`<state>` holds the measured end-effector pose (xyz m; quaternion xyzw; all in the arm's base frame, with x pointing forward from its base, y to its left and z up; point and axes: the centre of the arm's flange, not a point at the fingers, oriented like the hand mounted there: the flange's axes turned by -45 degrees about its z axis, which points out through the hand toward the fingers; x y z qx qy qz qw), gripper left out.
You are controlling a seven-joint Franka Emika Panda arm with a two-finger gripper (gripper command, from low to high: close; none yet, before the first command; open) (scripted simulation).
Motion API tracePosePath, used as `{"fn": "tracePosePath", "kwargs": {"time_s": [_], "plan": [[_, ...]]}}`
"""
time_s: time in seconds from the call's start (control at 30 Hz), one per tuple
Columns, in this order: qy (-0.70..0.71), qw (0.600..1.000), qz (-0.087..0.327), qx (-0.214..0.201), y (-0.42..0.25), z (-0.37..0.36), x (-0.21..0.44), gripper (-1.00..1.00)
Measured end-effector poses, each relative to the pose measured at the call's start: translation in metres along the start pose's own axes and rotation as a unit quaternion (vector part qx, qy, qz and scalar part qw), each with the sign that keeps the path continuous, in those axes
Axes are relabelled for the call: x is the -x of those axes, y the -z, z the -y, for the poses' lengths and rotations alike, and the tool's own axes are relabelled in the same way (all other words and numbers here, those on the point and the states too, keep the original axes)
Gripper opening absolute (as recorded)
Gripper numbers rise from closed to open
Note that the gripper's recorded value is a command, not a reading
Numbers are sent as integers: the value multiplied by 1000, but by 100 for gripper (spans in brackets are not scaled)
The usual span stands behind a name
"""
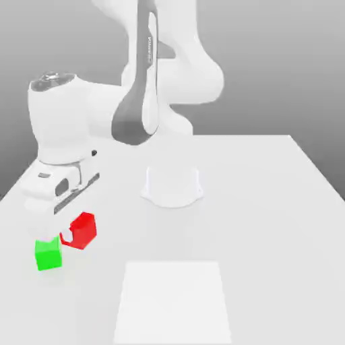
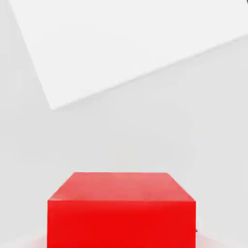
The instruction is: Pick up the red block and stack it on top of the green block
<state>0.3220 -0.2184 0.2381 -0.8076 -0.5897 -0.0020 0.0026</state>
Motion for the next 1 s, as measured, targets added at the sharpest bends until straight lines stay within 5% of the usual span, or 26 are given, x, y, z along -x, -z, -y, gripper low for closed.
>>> {"fn": "tracePosePath", "kwargs": {"time_s": [0.2,0.93,0.97,1.0], "plan": [[47,999,0,-1,7,17,61,-100],[51,999,-1,1,-54,17,65,-100],[50,999,1,1,-58,18,65,100],[50,999,1,1,-58,18,65,100]]}}
